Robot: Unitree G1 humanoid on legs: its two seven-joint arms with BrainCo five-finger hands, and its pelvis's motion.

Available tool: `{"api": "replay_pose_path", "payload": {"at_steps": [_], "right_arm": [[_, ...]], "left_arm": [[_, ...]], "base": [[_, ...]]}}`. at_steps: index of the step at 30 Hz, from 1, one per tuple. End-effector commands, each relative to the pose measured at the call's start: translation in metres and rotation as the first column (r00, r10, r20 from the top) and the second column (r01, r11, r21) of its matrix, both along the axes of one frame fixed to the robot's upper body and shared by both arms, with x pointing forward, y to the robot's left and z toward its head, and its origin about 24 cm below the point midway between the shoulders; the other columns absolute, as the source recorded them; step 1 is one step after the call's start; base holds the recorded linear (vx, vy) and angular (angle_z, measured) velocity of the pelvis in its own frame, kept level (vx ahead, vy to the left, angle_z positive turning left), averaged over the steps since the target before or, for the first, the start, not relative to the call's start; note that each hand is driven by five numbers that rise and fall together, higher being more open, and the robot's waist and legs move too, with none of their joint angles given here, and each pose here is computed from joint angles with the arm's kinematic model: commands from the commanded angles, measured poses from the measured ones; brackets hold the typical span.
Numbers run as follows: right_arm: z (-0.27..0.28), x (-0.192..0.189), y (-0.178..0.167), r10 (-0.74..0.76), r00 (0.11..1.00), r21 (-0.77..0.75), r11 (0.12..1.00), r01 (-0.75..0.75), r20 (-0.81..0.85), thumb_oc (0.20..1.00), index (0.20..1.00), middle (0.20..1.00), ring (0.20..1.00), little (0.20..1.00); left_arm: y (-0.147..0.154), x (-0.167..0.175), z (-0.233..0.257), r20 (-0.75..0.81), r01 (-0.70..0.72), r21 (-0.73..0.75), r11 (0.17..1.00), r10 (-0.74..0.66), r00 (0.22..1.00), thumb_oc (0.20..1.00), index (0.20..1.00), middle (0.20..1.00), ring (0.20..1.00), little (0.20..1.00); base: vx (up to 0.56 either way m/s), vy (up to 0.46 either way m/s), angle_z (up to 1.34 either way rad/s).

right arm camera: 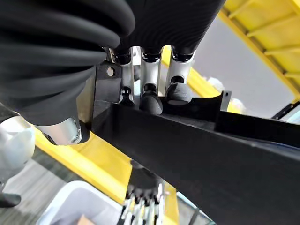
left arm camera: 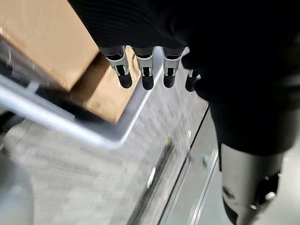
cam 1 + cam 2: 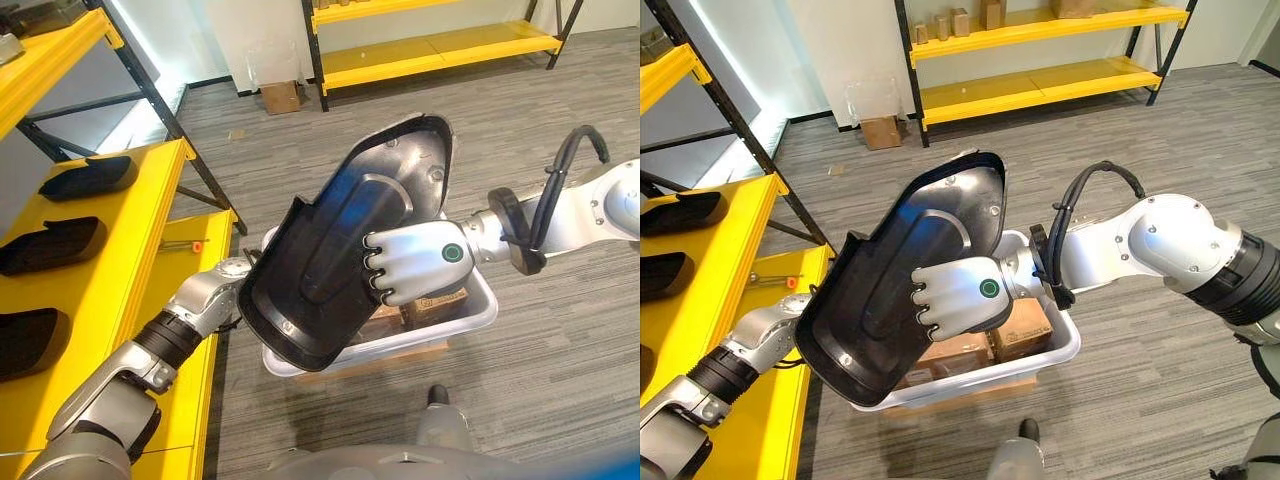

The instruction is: Move parts from the plastic box to the shelf.

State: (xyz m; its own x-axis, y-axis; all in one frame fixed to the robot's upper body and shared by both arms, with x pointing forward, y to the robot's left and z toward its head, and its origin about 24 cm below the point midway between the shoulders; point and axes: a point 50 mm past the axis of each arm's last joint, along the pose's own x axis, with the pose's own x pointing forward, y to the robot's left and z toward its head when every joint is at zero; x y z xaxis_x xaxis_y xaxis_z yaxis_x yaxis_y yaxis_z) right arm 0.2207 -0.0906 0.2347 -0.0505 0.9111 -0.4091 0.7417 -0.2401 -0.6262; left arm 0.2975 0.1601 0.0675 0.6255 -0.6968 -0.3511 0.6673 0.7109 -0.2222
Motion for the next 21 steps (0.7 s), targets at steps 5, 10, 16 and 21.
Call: {"api": "replay_pose_path", "payload": {"at_steps": [5, 10, 16, 21], "right_arm": [[0.019, -0.002, -0.009, -0.087, 0.996, 0.106, 0.990, 0.090, -0.029, 0.200, 0.200, 0.200, 0.200, 0.200], [0.018, 0.003, -0.012, -0.103, 0.994, 0.119, 0.987, 0.108, -0.044, 0.200, 0.200, 0.200, 0.200, 0.200], [0.016, 0.005, -0.015, -0.100, 0.993, 0.118, 0.987, 0.107, -0.059, 0.200, 0.200, 0.200, 0.200, 0.200], [0.013, 0.004, -0.015, -0.076, 0.995, 0.104, 0.991, 0.082, -0.058, 0.200, 0.200, 0.200, 0.200, 0.200]], "left_arm": [[0.070, 0.022, 0.035, 0.256, -0.371, -0.002, 0.929, 0.359, 0.897, 1.000, 1.000, 1.000, 1.000, 1.000], [0.110, 0.027, 0.034, 0.287, -0.599, -0.077, 0.797, 0.593, 0.752, 1.000, 1.000, 1.000, 1.000, 1.000], [0.128, 0.026, 0.028, 0.269, -0.688, -0.112, 0.717, 0.688, 0.673, 1.000, 1.000, 1.000, 1.000, 1.000], [0.119, 0.029, 0.028, 0.240, -0.604, -0.158, 0.781, 0.624, 0.744, 1.000, 1.000, 1.000, 1.000, 1.000]], "base": [[0.01, -0.011, 0.05], [0.02, -0.033, 0.06], [0.00, 0.000, 0.00], [0.01, 0.000, 0.06]]}}
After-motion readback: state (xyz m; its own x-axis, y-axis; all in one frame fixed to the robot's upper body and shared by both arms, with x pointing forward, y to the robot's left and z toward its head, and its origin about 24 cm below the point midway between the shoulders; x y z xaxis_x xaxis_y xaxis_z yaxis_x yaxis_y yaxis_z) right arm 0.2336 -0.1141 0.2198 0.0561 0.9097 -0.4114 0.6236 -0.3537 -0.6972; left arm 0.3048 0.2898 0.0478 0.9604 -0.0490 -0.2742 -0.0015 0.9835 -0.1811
